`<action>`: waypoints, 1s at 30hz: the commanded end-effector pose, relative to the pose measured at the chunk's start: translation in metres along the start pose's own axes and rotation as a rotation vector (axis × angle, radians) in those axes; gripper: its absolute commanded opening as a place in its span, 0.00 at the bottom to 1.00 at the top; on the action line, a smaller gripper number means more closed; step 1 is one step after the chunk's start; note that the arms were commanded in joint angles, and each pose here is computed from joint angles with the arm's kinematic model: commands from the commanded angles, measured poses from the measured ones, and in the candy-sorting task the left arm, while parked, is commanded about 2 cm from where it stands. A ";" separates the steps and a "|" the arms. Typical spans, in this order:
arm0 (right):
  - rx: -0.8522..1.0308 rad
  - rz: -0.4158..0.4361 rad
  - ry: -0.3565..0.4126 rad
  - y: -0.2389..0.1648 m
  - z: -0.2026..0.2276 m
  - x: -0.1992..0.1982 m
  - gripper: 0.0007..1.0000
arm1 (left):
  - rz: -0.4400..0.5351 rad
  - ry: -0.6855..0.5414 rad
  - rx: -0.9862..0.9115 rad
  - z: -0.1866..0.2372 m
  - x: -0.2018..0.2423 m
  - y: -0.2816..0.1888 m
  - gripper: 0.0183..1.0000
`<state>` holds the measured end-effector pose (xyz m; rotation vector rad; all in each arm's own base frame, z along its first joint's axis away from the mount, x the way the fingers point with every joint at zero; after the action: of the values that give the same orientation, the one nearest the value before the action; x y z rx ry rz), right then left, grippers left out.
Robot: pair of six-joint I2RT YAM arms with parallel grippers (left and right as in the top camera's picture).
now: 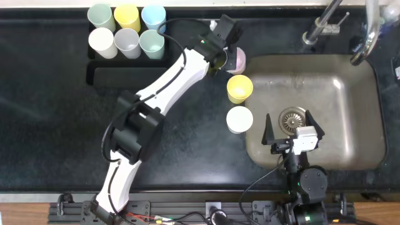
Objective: Store Cups
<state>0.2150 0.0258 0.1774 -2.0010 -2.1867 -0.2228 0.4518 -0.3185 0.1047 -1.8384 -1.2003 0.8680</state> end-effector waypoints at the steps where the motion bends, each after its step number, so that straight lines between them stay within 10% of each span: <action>1: -0.004 0.015 0.001 0.000 0.003 -0.003 1.00 | -0.005 -0.005 -0.168 -0.041 -0.005 -0.073 0.02; 6: -0.004 0.015 0.001 0.000 0.003 -0.003 1.00 | -0.185 -0.162 -0.362 -0.056 0.041 -0.199 0.02; 12: -0.004 0.015 0.001 0.000 0.003 -0.003 1.00 | -0.359 -0.687 -0.477 0.014 0.154 -0.287 0.02; 19: -0.004 0.015 0.001 0.000 0.003 -0.003 1.00 | -0.456 -1.125 -0.373 0.121 0.239 -0.264 0.02; 30: -0.004 0.015 0.001 0.000 0.003 -0.003 1.00 | -0.557 -1.281 -0.206 0.161 0.300 -0.196 0.02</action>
<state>0.2150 0.0258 0.1774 -2.0010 -2.1867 -0.2228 0.3273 0.0454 0.1688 -0.8681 -2.4508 1.6222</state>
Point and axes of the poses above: each gripper's point midway between its finger pads, its own y axis out along the fingers, its own x axis along the line the jaws close on, z = x × y, the point moved 3 cm from there along -y, back along the fingers, and after that the axes turned 15 degrees about y, right-handed, at the moved point
